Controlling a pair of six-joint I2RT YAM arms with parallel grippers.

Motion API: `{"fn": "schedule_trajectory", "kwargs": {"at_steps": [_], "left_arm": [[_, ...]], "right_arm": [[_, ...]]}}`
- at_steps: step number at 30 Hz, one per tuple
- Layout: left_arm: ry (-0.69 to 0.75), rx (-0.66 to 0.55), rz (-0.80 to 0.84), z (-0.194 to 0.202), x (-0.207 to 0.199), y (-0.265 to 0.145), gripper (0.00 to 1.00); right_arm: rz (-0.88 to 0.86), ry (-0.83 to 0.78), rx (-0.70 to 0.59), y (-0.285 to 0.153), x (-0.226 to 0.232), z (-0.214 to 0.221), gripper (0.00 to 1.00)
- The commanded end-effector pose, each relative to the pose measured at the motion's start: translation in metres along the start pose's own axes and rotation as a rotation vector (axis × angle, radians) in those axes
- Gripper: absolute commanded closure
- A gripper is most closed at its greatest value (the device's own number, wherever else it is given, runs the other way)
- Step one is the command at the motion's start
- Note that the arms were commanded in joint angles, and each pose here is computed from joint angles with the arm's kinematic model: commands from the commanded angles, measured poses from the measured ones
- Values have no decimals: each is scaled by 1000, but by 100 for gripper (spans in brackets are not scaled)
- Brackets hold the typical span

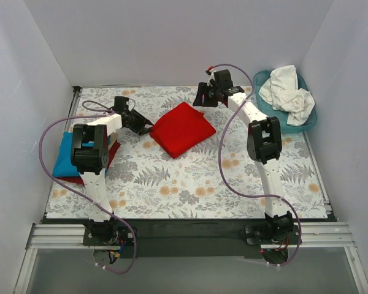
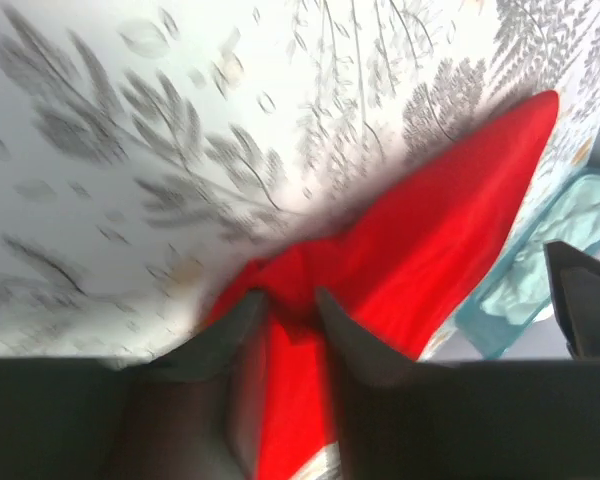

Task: Fold and stack the t-shirts
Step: Fold the tshirt

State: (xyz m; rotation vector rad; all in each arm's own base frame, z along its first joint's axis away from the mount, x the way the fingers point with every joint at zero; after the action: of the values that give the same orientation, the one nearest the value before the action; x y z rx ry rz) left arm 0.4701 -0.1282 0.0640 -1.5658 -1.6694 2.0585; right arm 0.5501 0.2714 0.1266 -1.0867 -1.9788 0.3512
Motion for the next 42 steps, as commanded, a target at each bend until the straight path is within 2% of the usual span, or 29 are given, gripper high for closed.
{"fn": "schedule_trajectory", "kwargs": {"at_steps": [1,3,5,6,8,12,17,23,27,31,33,34,36,40,42], "left_arm": [[42,-65,136,-25,-33,-26,59],[47,-88,137,-29,-34,-33,53],[58,-107,144,-29,-36,-42,53],[58,-110,146,-28,-36,-45,52],[62,-133,138,-25,-38,-51,53],[46,-179,20,-17,-25,-53,53],[45,-164,-7,-4,-24,-48,56],[45,-132,-53,9,-15,-42,61],[41,-151,-66,13,-11,-52,62],[48,-127,-74,21,-6,-57,62],[56,-121,-78,24,-3,-60,62],[63,-114,-75,26,-3,-62,62],[81,-94,-70,33,-1,-69,62],[117,-53,-42,52,4,-84,61],[146,-11,-23,64,9,-89,60]], "right_arm": [[-18,-51,-75,-20,11,-28,36],[14,-56,-79,-31,7,-24,35],[20,-85,-109,-49,18,-29,35],[46,-83,-76,-48,11,-12,35],[88,-115,-96,-60,15,-10,36],[160,-197,-52,-56,28,26,37],[234,-246,47,-31,23,74,40],[301,-285,182,-25,17,137,41],[348,-210,274,-47,7,184,44],[338,-114,295,-83,17,215,45],[371,-71,331,-98,18,246,46],[351,-55,303,-110,28,246,46],[325,-17,314,-122,35,276,46],[221,44,265,-146,61,287,44],[154,58,224,-153,77,280,43]]}}
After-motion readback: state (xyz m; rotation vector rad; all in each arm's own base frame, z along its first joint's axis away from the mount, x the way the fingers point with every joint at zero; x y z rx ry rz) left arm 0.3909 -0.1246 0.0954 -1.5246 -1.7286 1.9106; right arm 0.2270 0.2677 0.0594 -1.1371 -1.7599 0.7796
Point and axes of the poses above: each gripper's point midway between its finger pads, its own y axis out along the fingers, its own x axis along the line the jaws close on, z = x × y, the point moved 3 cm from there along -y, back along the fingers, and after that the axes turned 6 degrees about y, right-handed, at the moved point
